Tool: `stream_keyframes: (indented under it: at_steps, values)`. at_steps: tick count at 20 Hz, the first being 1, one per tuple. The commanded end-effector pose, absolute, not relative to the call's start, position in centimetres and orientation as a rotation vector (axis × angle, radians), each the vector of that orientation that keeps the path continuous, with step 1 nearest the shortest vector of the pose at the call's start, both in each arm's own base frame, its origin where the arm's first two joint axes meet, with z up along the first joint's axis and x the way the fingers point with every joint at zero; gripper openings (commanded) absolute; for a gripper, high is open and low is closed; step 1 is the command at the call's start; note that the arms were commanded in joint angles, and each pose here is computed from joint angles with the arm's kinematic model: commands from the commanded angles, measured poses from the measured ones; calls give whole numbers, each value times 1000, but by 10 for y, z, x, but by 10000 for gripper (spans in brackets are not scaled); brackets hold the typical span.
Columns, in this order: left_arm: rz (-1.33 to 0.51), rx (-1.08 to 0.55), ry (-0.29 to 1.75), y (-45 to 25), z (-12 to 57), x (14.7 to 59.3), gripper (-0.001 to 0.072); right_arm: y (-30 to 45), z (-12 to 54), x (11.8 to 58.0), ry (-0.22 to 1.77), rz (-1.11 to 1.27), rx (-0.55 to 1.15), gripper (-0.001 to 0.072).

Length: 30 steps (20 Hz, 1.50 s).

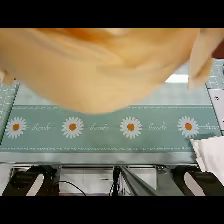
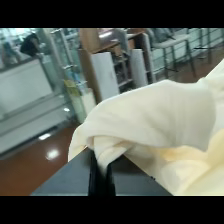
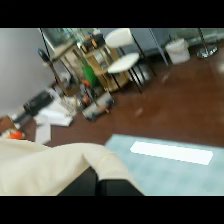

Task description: Fold the shirts.

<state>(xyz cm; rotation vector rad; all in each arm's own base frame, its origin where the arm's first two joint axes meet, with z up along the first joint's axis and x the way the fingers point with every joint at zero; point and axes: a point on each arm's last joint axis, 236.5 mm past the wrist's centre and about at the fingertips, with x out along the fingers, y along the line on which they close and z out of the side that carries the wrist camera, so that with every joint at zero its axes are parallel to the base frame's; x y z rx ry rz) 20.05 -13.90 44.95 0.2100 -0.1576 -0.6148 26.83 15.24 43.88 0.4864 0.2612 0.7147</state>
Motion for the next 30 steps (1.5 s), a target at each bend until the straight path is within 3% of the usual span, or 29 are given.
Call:
stream_keyframes:
  at_steps: [1, 5, 7, 9, 14, 17, 23, 26, 30]
  values:
    - [-754, 100, 166, -158, 390, 156, 43, 143, 402, 234, 489, 625, 362, 26]
    - [-783, 5, 599, -156, 309, 124, 42, 68, 301, 200, 910, 271, 197, 26]
    - [-798, -8, 732, -155, 272, 123, 42, 45, 277, 204, 960, 165, 171, 26]
    - [-795, -68, 839, -157, 226, 141, 42, 59, 247, 221, 1008, 220, 226, 26]
    - [-706, -256, 763, -166, 123, 235, 43, 98, 146, 303, 946, 292, 403, 26]
    - [-618, -245, 731, -158, 69, 282, 43, 118, 94, 346, 901, 284, 413, 26]
    - [-381, -309, 770, -126, 1, 352, 43, 113, 71, 425, 729, 194, 448, 26]
    - [-297, -362, 753, -116, -11, 369, 43, 114, 55, 437, 743, 165, 515, 26]
    - [-370, -350, 851, -150, -38, 354, 74, 119, 20, 434, 839, 162, 508, 26]
